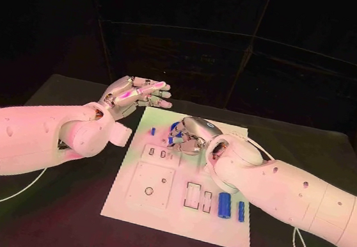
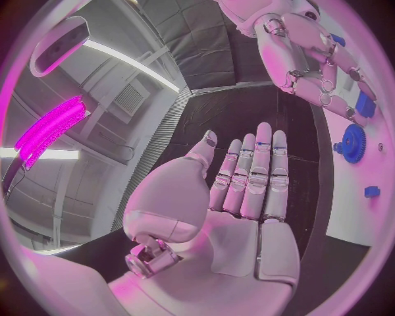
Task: Assemble the parts on the task board
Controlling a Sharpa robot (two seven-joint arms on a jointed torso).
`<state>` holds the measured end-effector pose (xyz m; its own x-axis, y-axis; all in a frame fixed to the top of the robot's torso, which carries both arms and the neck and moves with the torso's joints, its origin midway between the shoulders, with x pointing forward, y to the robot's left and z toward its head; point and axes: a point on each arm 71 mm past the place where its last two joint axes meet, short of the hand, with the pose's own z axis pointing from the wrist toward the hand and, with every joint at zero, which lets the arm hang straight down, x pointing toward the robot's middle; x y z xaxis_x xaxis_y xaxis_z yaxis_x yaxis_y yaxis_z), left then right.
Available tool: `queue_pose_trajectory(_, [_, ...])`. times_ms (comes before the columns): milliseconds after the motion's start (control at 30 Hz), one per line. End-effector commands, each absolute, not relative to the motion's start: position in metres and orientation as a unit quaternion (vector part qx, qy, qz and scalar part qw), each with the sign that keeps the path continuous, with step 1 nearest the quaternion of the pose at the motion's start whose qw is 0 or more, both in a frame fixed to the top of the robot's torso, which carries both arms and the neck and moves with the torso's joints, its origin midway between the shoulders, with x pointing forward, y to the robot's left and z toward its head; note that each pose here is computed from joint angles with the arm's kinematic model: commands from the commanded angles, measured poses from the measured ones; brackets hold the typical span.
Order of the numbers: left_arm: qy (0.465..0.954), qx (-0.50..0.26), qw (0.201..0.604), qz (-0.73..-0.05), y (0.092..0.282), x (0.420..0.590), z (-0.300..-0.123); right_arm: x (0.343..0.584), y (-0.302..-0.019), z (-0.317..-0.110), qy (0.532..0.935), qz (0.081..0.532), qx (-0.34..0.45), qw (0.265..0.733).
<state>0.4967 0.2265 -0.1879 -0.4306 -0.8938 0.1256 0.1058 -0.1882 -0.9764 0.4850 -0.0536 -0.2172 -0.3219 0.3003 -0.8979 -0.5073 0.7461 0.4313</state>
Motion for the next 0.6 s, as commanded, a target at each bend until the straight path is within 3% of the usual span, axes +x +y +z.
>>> queue_pose_trajectory(33, [0.513, -0.380, 0.376, -0.671, 0.226, 0.498, -0.186, 0.484, -0.050, -0.220, 0.737, 0.331, -0.095, 0.581])
queue_pose_trajectory(600, [0.514, -0.380, 0.373, -0.672, 0.225, 0.499, -0.187, 0.476, -0.043, -0.233, 0.754, 0.326, -0.108, 0.560])
